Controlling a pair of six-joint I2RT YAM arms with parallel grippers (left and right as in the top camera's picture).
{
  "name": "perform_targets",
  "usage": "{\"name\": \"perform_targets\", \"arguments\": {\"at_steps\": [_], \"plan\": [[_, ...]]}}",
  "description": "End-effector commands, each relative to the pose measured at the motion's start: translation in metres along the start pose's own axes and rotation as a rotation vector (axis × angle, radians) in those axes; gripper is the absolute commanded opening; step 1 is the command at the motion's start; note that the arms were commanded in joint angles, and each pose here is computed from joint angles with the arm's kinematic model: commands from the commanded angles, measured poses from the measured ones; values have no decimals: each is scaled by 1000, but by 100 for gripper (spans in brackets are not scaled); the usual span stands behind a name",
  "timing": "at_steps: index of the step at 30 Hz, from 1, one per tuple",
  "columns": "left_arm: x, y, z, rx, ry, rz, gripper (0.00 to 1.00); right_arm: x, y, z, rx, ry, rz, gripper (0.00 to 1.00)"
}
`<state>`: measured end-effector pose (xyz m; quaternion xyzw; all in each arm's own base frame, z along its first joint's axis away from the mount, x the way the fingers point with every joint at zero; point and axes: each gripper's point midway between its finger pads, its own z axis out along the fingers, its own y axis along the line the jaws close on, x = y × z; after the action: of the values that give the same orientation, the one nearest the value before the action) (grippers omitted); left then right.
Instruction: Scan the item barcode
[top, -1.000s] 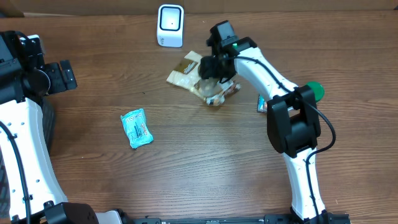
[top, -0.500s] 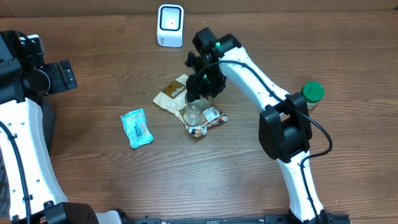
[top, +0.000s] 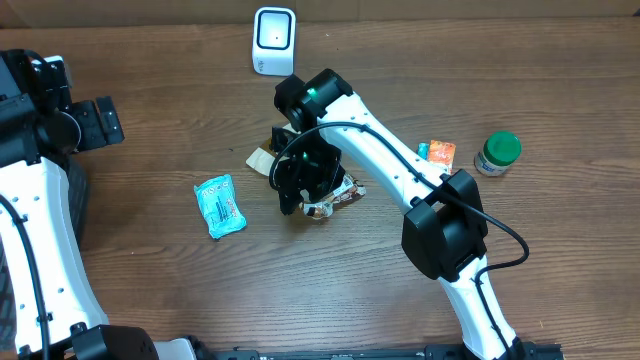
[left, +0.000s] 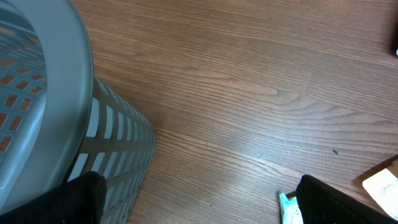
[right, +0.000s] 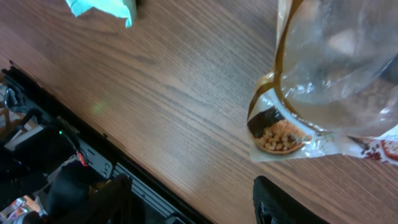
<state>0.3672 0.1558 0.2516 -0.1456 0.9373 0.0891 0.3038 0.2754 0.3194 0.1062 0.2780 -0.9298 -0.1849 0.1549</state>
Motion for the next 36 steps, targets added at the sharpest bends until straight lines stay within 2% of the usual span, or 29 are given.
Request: {"name": "perform_targets", "arguments": {"at_steps": [1, 9, 16, 20, 30, 36], "plan": [[1, 0, 1, -1, 3, 27, 100, 1, 2, -15, -13, -34, -14, 59], [1, 0, 1, -1, 3, 28, 100, 2, 3, 11, -5, -3, 11, 59], [1, -1, 1, 0, 3, 28, 100, -4, -6, 55, 14, -2, 45, 59], [1, -1, 1, 0, 3, 28, 100, -2, -31, 65, 129, -3, 106, 59], [1, -1, 1, 0, 3, 28, 99, 11, -107, 40, 425, 10, 229, 59], [1, -1, 1, 0, 3, 28, 100, 7, -160, 12, 599, -46, 283, 62]]}}
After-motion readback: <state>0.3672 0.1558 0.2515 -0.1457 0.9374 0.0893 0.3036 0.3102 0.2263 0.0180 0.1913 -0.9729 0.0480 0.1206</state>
